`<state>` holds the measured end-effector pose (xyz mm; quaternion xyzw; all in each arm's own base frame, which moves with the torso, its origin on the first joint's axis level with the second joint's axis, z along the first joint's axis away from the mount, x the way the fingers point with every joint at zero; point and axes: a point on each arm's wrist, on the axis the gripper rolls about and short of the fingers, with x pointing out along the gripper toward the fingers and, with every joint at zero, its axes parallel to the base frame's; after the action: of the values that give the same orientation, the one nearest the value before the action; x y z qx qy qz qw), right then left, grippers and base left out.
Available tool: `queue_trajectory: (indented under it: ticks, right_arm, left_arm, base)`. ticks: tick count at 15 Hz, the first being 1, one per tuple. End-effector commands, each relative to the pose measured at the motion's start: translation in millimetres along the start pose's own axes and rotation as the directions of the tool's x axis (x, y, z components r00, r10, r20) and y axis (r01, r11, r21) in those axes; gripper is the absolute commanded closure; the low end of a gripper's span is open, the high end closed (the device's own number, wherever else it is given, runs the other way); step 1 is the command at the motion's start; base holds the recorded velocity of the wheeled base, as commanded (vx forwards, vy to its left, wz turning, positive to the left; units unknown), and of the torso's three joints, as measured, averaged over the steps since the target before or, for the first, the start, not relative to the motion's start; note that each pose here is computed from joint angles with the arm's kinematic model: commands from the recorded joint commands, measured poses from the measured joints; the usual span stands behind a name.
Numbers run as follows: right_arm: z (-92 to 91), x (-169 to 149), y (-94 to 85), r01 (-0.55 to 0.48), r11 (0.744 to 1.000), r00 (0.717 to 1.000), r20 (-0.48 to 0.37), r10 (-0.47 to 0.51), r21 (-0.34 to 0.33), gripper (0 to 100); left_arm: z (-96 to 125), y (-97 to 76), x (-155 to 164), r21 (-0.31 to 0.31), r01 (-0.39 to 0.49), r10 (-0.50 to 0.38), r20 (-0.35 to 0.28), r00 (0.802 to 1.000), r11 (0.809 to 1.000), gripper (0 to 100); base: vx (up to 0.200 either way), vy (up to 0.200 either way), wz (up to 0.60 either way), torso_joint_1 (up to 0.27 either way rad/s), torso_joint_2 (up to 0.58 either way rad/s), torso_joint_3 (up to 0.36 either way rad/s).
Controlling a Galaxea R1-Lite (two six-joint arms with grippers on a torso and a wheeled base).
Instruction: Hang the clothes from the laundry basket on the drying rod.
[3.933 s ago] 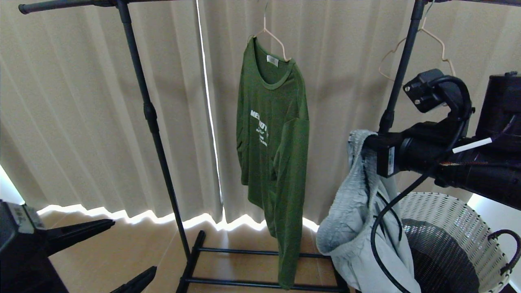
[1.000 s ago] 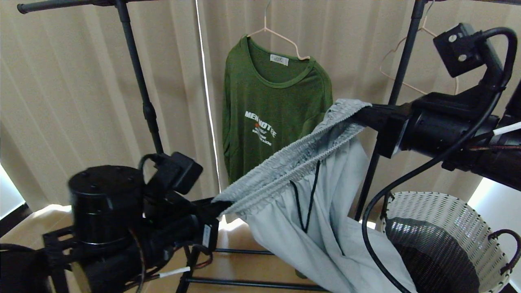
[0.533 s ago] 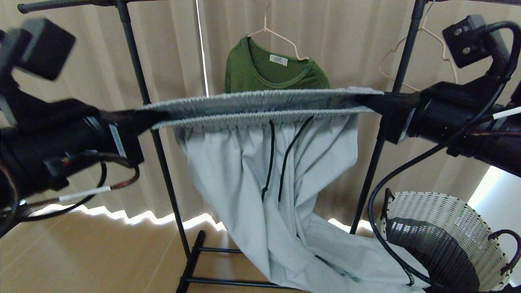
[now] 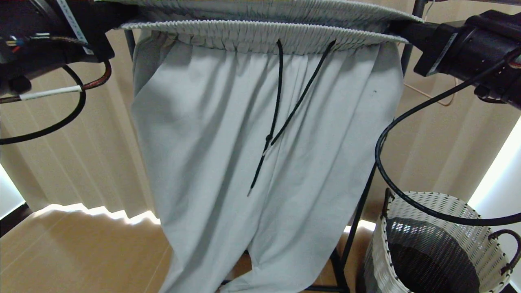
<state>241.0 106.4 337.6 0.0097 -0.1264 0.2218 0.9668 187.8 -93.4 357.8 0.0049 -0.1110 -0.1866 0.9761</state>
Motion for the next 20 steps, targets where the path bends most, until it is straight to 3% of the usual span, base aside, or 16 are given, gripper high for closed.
queue_trajectory:
  ticks: [1,3,16,20]
  right_arm:
    - [-18.3,-3,-0.1,0.003,1.000,0.998,-0.063,-0.003,0.000,100]
    - [-35.7,-7,0.5,0.003,1.000,0.994,-0.110,-0.003,-0.001,100]
    - [-50.6,-18,-5.9,0.033,0.999,0.988,-0.149,-0.036,-0.022,100]
    - [-40.3,-59,-4.6,0.028,0.999,0.991,-0.133,-0.033,-0.035,100]
  left_arm:
    - [-30,-5.6,2,0.006,0.019,-0.018,-0.101,0.995,1.000,100]
    - [-58,-10.6,-2,0.023,0.042,-0.036,-0.197,0.980,0.999,100]
    - [-72,-18.5,5,0.035,0.073,-0.062,-0.243,0.968,0.997,100]
    - [-75,-27.4,33,0.041,0.041,-0.030,-0.248,0.968,0.998,100]
  base:
    - [0.000,0.000,0.00,0.000,0.00,0.000]
    - [0.000,0.000,0.00,0.000,0.00,0.000]
    - [0.000,0.000,0.00,0.000,0.00,0.000]
    - [0.000,0.000,0.00,0.000,0.00,0.000]
